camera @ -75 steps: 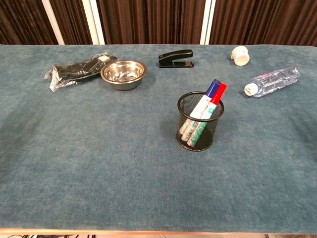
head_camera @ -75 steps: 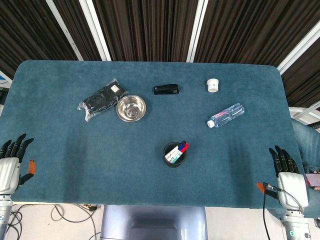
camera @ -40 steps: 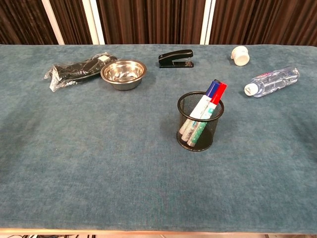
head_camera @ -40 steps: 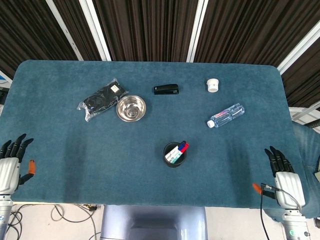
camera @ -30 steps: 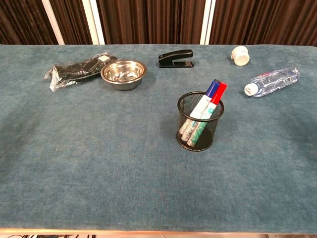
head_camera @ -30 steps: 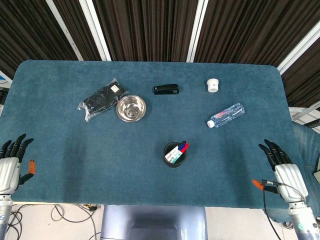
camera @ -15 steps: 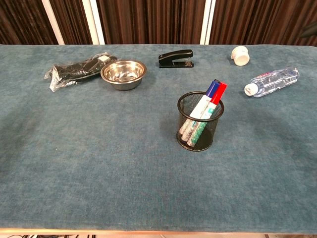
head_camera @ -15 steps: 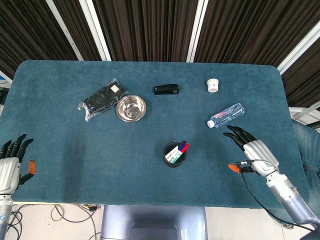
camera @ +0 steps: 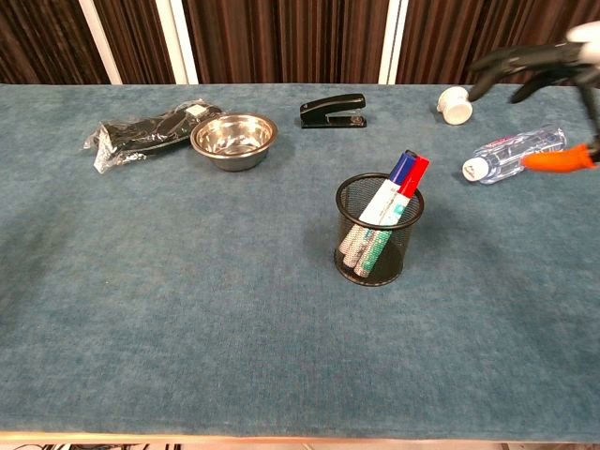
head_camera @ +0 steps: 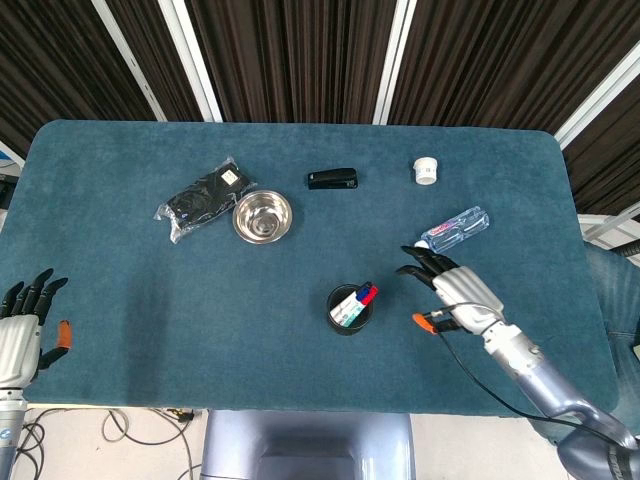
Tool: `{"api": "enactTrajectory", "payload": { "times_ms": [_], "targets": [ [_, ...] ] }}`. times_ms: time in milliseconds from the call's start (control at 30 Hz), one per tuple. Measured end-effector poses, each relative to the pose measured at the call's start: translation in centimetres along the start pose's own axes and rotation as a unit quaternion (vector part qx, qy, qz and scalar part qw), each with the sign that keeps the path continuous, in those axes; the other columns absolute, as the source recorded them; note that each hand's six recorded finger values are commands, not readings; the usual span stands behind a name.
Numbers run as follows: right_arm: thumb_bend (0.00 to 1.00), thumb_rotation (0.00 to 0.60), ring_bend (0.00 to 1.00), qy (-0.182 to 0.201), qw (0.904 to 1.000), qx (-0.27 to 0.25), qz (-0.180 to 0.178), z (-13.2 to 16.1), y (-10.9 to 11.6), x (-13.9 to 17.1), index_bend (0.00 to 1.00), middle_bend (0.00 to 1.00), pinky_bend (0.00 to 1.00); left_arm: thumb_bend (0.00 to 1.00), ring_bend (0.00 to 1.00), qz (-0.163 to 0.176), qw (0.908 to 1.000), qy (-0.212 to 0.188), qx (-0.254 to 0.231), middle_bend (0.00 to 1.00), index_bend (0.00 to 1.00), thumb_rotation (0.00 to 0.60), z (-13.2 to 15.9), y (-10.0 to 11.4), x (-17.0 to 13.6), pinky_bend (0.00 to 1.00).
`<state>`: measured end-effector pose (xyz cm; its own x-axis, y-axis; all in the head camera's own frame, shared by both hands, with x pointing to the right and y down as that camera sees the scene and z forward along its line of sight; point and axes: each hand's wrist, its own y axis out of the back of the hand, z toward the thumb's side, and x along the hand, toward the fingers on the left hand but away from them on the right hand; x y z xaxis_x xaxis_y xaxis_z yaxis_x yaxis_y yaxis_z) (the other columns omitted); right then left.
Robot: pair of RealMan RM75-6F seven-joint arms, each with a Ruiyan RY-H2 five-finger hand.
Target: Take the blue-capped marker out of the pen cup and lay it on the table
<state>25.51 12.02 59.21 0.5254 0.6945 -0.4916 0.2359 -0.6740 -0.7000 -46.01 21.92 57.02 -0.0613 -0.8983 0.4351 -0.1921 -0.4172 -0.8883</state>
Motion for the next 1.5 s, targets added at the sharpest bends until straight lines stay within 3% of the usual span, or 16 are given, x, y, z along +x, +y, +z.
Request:
{"api": "enactTrajectory", "payload": {
  "times_ms": [167,533,1100,1500],
  "targets": [
    [0.44,0.600,0.00,0.008,0.9998,0.010,0.015,1.3,-0.6,-2.7,0.25,0.00,0.16,0.56,0.11,-0.002,1.0000,0.001,-0.001,0.04,0.14,0.600,0.0,0.0,0.0,0.04],
    [0.42,0.600,0.00,0.004,0.9989,0.034,0.033,3.0,-1.2,-5.7,0.31,0.00,0.16,0.56,0.11,-0.004,1.0000,0.001,-0.004,0.04,0.14,0.600,0.0,-0.1,0.0,0.04],
    [0.39,0.600,0.00,-0.009,0.9985,0.030,0.044,3.2,-3.0,-7.5,0.41,0.00,0.16,0.56,0.11,-0.007,1.0000,0.003,-0.004,0.04,0.15,0.600,-0.1,-0.1,0.1,0.04],
    [0.39,0.600,0.00,-0.004,0.9984,0.027,0.049,3.6,-3.5,-7.5,0.42,0.00,0.16,0.56,0.11,-0.008,0.9999,0.006,-0.005,0.04,0.15,0.600,-0.2,-0.1,0.1,0.04]
  ]
}}
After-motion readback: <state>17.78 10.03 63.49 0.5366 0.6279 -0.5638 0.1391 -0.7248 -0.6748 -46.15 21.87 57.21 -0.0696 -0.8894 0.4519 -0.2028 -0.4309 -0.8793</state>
